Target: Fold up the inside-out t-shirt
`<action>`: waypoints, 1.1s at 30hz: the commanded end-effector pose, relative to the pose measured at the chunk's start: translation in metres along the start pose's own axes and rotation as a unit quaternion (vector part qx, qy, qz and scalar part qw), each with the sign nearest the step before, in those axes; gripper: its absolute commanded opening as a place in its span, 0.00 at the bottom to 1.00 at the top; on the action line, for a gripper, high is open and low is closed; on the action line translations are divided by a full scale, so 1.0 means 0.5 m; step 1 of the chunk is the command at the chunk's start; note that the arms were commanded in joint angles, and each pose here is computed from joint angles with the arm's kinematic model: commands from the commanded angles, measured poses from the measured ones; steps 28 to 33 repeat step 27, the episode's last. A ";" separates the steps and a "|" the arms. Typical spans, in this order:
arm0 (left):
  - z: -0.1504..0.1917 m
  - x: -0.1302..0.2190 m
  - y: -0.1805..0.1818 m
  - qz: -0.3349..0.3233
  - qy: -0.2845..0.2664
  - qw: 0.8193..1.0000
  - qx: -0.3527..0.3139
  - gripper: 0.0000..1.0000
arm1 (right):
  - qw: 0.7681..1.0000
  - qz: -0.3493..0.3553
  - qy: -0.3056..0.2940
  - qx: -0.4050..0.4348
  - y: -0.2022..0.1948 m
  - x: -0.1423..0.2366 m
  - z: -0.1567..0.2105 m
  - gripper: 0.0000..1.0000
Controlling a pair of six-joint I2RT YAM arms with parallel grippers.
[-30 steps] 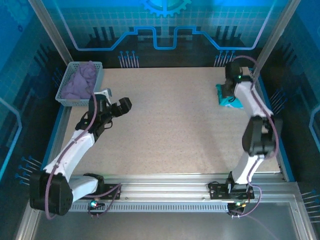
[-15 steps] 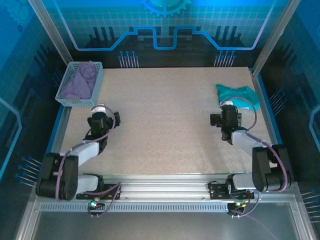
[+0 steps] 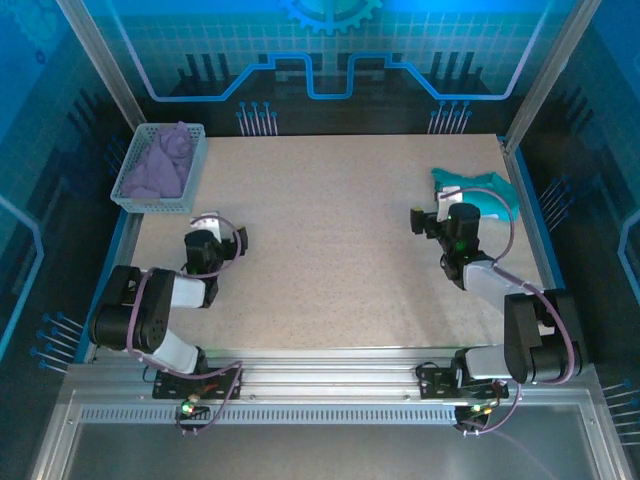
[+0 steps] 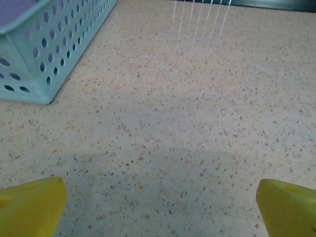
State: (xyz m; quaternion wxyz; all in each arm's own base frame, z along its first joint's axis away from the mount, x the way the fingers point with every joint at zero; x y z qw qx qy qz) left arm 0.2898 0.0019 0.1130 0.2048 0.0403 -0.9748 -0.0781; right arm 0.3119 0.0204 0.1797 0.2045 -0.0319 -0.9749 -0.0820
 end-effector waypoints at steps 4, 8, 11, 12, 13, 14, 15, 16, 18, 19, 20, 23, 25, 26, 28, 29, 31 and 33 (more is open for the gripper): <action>-0.034 -0.007 0.008 -0.004 -0.039 0.999 0.001 0.99 | 1.000 -0.005 0.003 0.002 -0.011 0.006 0.040 1.00; -0.035 -0.007 0.008 -0.005 -0.039 0.999 0.000 0.99 | 0.999 -0.027 -0.019 0.004 -0.014 -0.018 0.094 1.00; -0.035 -0.007 0.007 -0.005 -0.039 0.999 -0.001 0.99 | 1.000 -0.020 -0.012 -0.002 -0.017 -0.024 0.090 1.00; -0.035 -0.008 0.007 -0.005 -0.039 0.999 -0.001 0.99 | 1.000 -0.020 -0.007 -0.002 -0.016 -0.023 0.090 1.00; -0.035 -0.007 0.007 -0.005 -0.038 0.999 -0.002 0.99 | 1.000 -0.019 -0.011 -0.001 -0.017 -0.024 0.090 1.00; -0.036 -0.007 0.007 -0.006 -0.039 0.999 -0.002 0.99 | 1.000 -0.018 -0.008 -0.001 -0.017 -0.023 0.090 1.00; -0.035 -0.008 0.006 -0.005 -0.038 0.999 -0.002 0.99 | 1.000 -0.019 -0.010 -0.001 -0.016 -0.023 0.091 1.00; -0.036 -0.007 0.006 -0.005 -0.039 0.999 -0.002 0.99 | 1.000 -0.020 -0.008 -0.001 -0.016 -0.024 0.090 1.00; -0.035 -0.007 0.006 -0.005 -0.039 0.999 -0.002 0.99 | 1.000 -0.020 -0.008 -0.002 -0.017 -0.024 0.090 1.00; -0.036 -0.007 0.006 -0.005 -0.039 0.999 -0.002 0.99 | 1.000 -0.020 -0.008 -0.002 -0.017 -0.024 0.090 1.00; -0.034 -0.007 0.006 -0.005 -0.038 0.999 -0.002 0.99 | 1.000 -0.019 -0.008 -0.001 -0.017 -0.024 0.090 1.00; -0.035 -0.008 0.006 -0.005 -0.038 0.999 -0.002 0.99 | 1.000 -0.020 -0.008 -0.001 -0.016 -0.024 0.090 1.00; -0.036 -0.007 0.006 -0.005 -0.039 0.999 -0.002 0.99 | 1.000 -0.021 -0.007 -0.001 -0.016 -0.024 0.090 1.00; -0.035 -0.007 0.006 -0.005 -0.038 0.999 -0.002 0.99 | 1.000 -0.021 -0.007 -0.001 -0.016 -0.024 0.090 1.00; -0.035 -0.008 0.006 -0.005 -0.039 0.999 -0.002 0.99 | 1.000 -0.021 -0.007 -0.001 -0.016 -0.024 0.091 1.00; -0.035 -0.008 0.006 -0.005 -0.039 0.999 -0.002 0.99 | 1.000 -0.021 -0.007 -0.001 -0.016 -0.024 0.091 1.00; -0.035 -0.008 0.006 -0.005 -0.039 0.999 -0.002 0.99 | 1.000 -0.021 -0.007 -0.001 -0.016 -0.024 0.091 1.00; -0.035 -0.008 0.006 -0.005 -0.039 0.999 -0.002 0.99 | 1.000 -0.021 -0.007 -0.001 -0.016 -0.024 0.091 1.00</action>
Point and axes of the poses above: each hand's point on the last joint's axis, 136 mm out from that joint toward the fingers, its own x axis back along the fingers, its own y axis along the line the jaws close on, z = x × y, the point moved 10 cm from there along x, back along the fingers, and after that the axes turned 15 degrees about -x, right-handed, at the moved point
